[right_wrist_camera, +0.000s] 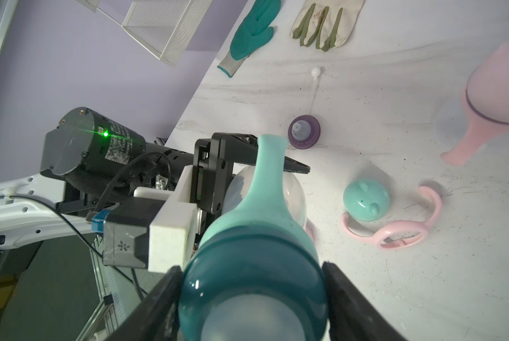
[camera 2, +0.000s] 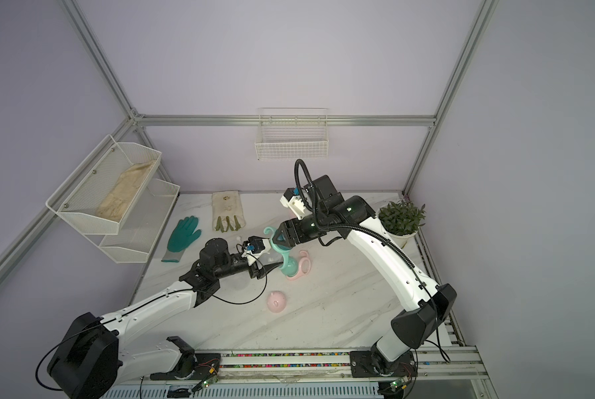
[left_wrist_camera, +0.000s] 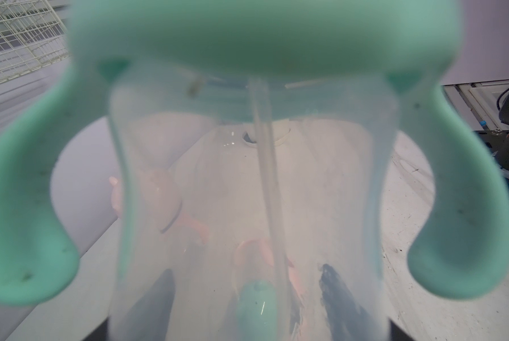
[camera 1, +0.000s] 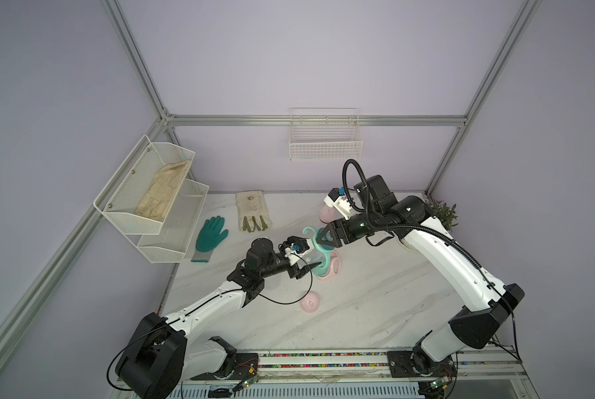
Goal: Assemble the baby bottles
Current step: Close the nipple on the baby bottle.
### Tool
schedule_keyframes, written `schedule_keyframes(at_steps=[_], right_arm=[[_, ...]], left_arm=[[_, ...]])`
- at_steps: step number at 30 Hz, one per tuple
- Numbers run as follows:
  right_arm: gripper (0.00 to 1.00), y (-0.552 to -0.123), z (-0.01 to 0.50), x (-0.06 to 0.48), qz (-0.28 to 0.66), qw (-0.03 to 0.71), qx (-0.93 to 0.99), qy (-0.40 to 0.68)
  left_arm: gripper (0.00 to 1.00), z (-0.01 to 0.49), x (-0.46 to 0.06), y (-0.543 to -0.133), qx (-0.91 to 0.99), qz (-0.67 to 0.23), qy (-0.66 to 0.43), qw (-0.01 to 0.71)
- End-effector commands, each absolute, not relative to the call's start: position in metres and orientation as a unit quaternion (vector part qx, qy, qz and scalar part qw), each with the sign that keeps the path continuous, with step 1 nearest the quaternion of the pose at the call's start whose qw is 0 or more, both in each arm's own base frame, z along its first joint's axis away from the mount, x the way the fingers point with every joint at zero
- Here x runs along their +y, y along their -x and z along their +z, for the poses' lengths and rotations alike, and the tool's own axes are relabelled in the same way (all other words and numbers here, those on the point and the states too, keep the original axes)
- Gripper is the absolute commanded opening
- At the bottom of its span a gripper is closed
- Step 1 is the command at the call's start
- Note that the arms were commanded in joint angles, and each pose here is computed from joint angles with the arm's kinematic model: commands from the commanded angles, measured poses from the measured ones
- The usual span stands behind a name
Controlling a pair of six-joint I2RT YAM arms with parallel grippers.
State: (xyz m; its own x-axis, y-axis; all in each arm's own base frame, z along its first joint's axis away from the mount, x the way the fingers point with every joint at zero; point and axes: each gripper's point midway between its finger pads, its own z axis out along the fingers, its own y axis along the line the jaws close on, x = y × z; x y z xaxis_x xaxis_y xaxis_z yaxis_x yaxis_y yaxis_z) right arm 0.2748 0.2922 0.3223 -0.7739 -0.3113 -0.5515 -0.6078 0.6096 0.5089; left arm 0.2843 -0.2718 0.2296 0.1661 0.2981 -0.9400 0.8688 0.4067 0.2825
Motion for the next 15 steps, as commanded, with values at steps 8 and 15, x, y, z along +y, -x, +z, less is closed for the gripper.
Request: schedule_keyframes(at_steps=[8,15], right_arm=[[0.47,-0.277,0.309,0.292,0.335,0.189,0.879,0.283],[0.45,-0.285,0.302,0.283,0.297,0.2,0.891,0.28]], left_arm=[[0.0,0.245,-0.274,-0.276,0.556,-0.225,-0.52,0.607],[0.0,0.232,-0.268,-0.285,0.582,-0.19,-0.532,0.585]])
